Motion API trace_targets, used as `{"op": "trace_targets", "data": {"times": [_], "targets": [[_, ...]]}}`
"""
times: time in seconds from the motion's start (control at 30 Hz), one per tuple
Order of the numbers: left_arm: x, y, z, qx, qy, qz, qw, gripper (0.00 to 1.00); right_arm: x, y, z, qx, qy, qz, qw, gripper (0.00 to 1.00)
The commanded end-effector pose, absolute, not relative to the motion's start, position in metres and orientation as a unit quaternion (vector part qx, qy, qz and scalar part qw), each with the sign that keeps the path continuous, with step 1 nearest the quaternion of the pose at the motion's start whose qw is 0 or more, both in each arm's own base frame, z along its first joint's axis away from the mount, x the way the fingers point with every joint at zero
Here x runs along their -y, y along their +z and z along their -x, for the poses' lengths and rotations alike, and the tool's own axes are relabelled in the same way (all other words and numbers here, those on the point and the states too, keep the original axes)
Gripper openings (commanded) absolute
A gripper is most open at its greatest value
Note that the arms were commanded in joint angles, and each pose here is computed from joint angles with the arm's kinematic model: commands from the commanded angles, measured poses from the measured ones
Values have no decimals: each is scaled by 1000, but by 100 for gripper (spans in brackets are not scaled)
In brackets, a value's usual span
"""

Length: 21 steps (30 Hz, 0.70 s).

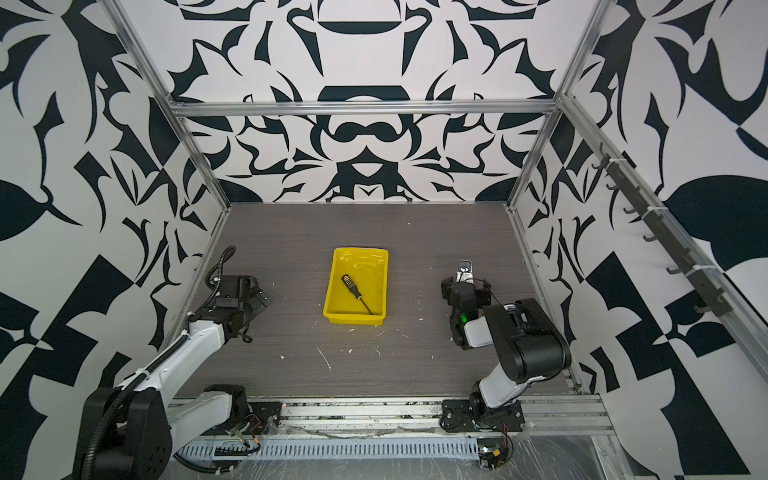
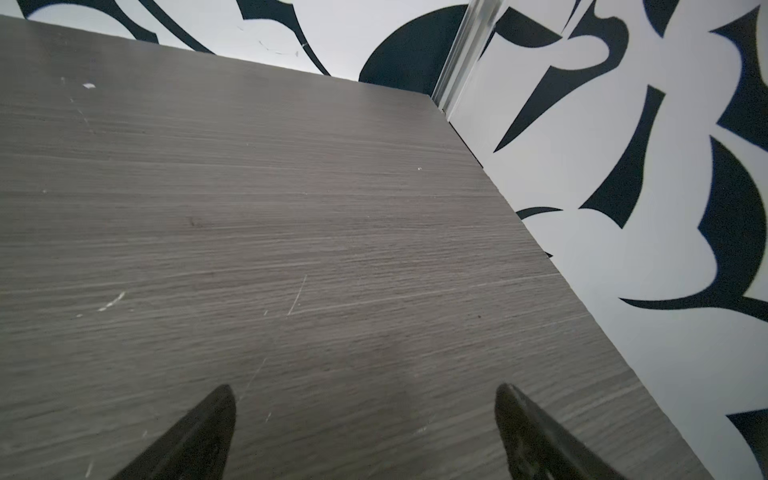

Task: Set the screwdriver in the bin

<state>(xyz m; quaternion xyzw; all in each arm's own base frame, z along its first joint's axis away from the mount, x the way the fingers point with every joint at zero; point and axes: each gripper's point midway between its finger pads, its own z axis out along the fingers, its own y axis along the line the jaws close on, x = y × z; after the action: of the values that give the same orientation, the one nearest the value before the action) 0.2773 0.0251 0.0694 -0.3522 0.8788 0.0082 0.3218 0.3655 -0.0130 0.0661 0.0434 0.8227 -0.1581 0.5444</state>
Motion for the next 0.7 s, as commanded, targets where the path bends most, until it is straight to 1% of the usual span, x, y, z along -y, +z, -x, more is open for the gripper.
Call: {"op": "trace_targets", "data": {"times": [0.0, 0.13, 0.23, 0.33, 0.37, 0.43, 0.47, 0.53, 0.6, 0.67], "targets": [[-25, 75, -281, -880, 8, 350, 321, 99, 8, 89, -378, -805, -137, -54, 575, 100], [-20, 82, -283, -886, -3, 331, 324, 99, 9, 88, -378, -804, -138, -54, 576, 100], [-17, 89, -281, -884, -18, 321, 339, 99, 9, 88, -378, -804, -138, -55, 576, 100], [1, 102, -291, -872, -82, 282, 392, 99, 8, 88, -378, -804, -137, -54, 576, 100], [7, 110, -298, -859, -105, 264, 426, 99, 9, 88, -378, -804, -138, -55, 576, 100], [7, 126, -308, -827, -123, 248, 490, 99, 9, 89, -378, -804, -138, -54, 576, 100], [2, 138, -313, -808, -114, 240, 525, 99, 9, 88, -378, -804, -138, -55, 576, 100], [-11, 159, -319, -787, -72, 228, 568, 99, 9, 88, -378, -804, -137, -54, 576, 100], [-32, 173, -321, -770, -15, 250, 587, 99, 9, 88, -378, -804, -138, -54, 576, 100], [-49, 175, -324, -759, 38, 269, 592, 99, 8, 88, -378, -804, -137, -54, 576, 100]]}}
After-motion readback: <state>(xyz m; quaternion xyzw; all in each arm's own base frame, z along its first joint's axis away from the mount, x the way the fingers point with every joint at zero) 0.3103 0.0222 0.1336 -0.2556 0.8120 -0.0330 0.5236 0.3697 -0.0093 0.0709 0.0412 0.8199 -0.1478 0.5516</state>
